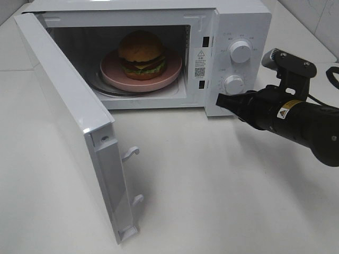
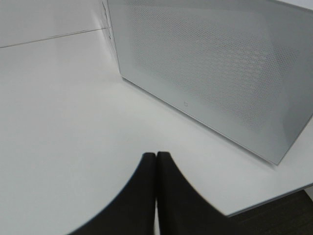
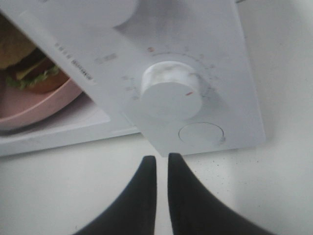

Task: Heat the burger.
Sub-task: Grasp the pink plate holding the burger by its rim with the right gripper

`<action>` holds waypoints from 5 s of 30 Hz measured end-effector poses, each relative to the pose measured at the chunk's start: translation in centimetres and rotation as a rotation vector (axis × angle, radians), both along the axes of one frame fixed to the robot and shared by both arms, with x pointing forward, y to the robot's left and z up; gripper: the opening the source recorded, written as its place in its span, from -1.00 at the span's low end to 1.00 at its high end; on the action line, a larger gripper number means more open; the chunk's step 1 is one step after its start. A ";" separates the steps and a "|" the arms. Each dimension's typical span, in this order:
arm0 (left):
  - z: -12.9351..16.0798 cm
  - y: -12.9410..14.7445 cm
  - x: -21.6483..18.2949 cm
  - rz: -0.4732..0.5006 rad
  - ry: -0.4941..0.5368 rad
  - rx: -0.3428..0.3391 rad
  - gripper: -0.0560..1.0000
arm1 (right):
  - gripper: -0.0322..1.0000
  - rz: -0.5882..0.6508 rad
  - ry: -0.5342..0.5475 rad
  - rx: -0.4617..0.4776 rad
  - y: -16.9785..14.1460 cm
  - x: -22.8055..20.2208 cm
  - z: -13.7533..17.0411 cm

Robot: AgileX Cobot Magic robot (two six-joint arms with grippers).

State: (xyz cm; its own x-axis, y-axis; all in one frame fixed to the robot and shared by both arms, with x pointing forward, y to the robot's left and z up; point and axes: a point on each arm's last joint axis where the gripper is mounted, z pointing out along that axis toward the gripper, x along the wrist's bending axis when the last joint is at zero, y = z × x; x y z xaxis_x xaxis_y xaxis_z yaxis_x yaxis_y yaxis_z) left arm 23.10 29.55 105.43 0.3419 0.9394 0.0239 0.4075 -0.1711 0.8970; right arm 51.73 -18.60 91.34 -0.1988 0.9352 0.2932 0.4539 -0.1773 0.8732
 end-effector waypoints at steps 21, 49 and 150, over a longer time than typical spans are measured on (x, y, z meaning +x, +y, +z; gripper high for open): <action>0.0 0.0 0.0 0.001 0.000 0.001 -0.89 | -0.73 0.246 0.289 -0.341 0.0 -2.2 -1.1; 0.0 0.0 0.0 0.001 0.000 0.001 -0.89 | -0.50 0.563 0.513 -0.560 7.3 -0.9 6.8; 0.0 0.0 0.0 0.001 -0.001 0.001 -0.89 | 0.31 0.922 -0.160 -1.428 22.4 9.1 -0.3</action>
